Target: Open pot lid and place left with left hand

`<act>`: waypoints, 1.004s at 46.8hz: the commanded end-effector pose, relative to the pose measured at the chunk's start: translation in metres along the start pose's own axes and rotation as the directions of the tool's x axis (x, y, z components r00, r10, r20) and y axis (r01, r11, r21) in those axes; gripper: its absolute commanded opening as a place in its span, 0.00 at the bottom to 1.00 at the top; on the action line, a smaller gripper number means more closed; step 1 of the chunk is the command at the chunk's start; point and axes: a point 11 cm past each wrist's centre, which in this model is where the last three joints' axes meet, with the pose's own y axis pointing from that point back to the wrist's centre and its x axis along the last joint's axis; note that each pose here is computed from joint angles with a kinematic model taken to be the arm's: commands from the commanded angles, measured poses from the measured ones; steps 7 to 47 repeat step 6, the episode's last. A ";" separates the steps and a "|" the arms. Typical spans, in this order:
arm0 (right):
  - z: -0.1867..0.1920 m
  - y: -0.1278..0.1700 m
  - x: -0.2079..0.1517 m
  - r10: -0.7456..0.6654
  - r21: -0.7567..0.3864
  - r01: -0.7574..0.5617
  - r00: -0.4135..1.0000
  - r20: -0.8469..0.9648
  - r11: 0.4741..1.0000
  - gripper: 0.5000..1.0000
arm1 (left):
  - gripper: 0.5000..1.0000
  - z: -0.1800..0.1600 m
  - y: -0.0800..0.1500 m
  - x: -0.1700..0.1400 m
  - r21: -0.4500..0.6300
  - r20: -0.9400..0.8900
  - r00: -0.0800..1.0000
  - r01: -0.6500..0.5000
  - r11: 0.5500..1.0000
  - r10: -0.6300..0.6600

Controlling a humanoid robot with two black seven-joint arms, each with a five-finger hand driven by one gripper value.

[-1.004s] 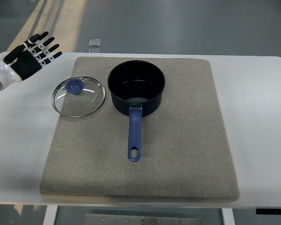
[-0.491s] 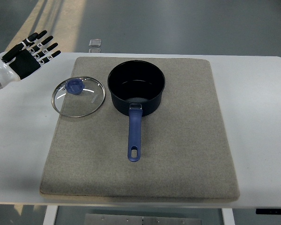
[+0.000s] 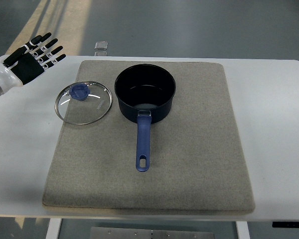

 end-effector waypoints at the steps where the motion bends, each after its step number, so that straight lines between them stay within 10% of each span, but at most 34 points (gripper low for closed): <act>1: 0.000 0.000 -0.002 -0.009 0.000 0.009 1.000 -0.001 1.000 0.83 | 0.99 0.000 0.000 -0.001 -0.001 0.000 1.000 0.002 1.000 -0.002; 47: 0.000 0.000 -0.003 -0.013 0.000 0.013 1.000 -0.001 1.000 0.83 | 0.99 0.000 -0.001 -0.001 0.000 0.000 1.000 0.002 1.000 -0.002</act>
